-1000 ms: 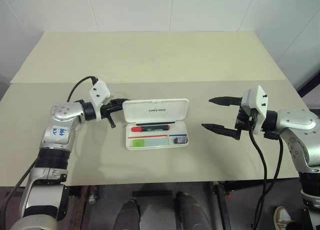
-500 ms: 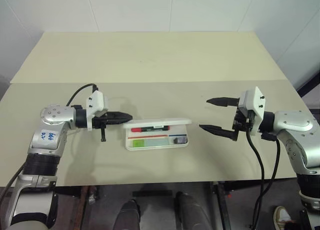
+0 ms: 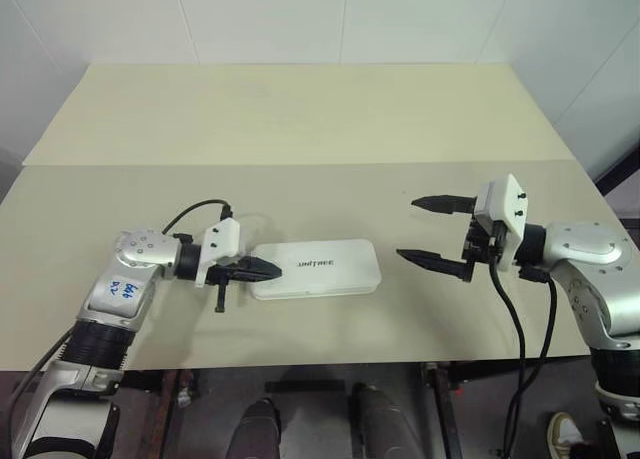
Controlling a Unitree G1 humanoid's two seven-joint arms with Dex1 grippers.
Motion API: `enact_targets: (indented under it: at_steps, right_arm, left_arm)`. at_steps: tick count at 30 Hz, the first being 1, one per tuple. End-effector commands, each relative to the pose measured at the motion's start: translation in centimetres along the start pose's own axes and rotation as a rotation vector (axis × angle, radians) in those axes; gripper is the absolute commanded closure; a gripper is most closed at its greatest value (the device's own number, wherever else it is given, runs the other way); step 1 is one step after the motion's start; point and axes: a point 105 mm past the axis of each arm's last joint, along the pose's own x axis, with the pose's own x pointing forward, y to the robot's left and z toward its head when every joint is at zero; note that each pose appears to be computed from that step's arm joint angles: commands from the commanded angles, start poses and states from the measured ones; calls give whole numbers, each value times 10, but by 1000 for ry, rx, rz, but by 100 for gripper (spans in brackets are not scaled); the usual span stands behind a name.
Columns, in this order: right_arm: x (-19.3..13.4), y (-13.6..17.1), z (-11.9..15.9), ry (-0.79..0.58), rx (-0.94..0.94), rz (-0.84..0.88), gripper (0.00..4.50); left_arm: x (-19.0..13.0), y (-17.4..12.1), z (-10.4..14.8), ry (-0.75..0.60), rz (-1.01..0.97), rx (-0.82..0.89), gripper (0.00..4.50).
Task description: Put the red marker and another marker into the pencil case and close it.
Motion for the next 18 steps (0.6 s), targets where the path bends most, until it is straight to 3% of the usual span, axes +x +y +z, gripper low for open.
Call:
enact_targets:
  at_steps: [1, 12, 18]
  right_arm:
    - [1, 3, 11, -39, -43, -4, 0]
    - [3, 7, 11, -54, -40, -13, 0]
    - [4, 5, 9, -62, -30, -10, 0]
  left_arm:
    - [8, -6, -5, 34, -16, -9, 445]
    - [14, -9, -15, 88, -7, -46, 445]
    - [4, 0, 20, -134, 49, -106, 445]
